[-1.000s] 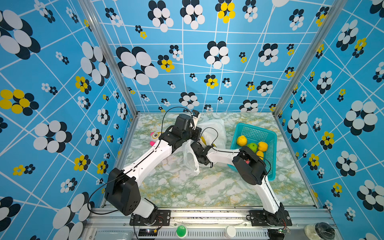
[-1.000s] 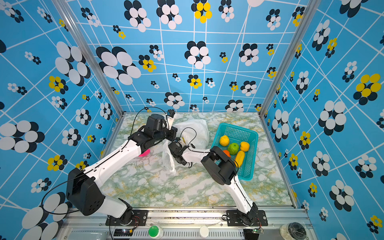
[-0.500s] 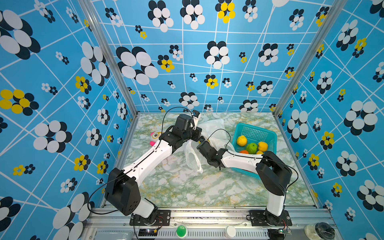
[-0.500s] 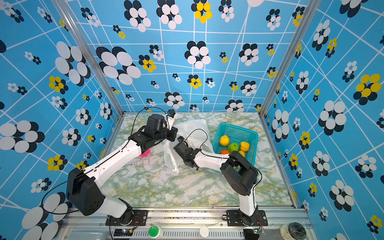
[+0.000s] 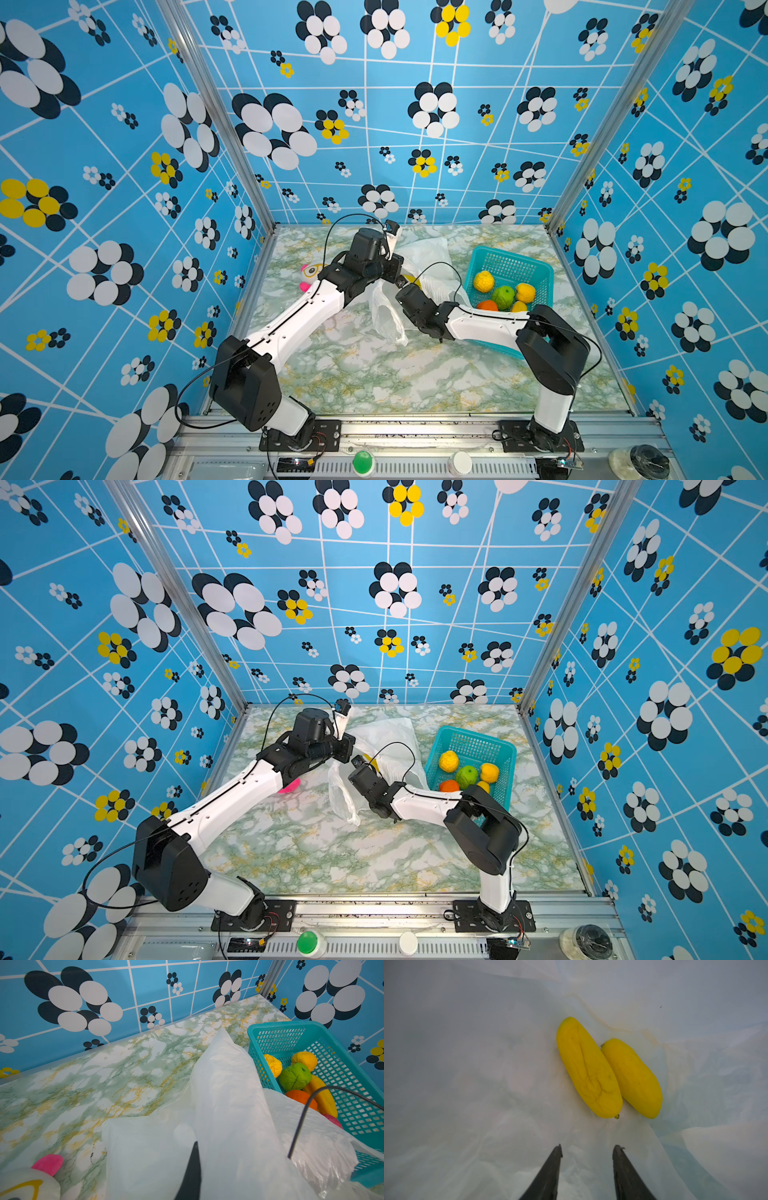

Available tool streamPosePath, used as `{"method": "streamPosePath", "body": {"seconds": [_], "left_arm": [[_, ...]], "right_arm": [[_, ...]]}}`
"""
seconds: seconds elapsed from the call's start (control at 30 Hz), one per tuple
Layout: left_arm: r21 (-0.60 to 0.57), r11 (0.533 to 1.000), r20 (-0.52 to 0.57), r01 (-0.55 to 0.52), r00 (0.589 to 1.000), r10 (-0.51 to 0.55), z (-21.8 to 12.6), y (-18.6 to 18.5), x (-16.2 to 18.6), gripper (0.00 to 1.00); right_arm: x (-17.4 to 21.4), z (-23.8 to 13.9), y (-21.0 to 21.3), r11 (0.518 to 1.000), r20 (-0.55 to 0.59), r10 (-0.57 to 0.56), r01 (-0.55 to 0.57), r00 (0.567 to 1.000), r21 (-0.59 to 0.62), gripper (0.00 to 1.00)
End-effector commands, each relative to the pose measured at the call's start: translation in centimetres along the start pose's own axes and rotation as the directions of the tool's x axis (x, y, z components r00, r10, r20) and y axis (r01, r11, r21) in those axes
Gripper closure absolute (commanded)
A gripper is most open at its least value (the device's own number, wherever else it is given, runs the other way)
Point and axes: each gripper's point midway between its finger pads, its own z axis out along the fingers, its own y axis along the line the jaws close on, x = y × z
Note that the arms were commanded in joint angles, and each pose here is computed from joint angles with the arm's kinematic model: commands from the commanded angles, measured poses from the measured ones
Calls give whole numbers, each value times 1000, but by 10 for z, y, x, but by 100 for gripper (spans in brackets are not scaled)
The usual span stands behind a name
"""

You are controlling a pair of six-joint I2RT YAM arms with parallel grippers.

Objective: Untie the knot of the plastic bag and take out the fruit
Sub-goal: 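Lower the open right gripper inside the bag toward the yellow elongated fruits, then close the right gripper on one yellow elongated fruit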

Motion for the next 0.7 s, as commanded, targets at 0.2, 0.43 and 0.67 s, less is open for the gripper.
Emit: {"method": "streamPosePath", "body": {"seconds": [0.2, 0.43, 0.67], "left_arm": [[33, 999, 26, -4, 1000, 3, -9, -9, -6, 100], [45, 999, 32, -17, 999, 16, -10, -13, -7, 100], [54, 998, 49, -22, 999, 19, -15, -16, -9, 100]], "right_arm": [[-17, 39, -1, 992, -70, -66, 74, 995, 106, 27], [-10, 69, -3, 982, -163, -94, 119, 982, 149, 22], [-6, 85, 2, 981, -206, -97, 129, 974, 148, 26]]}}
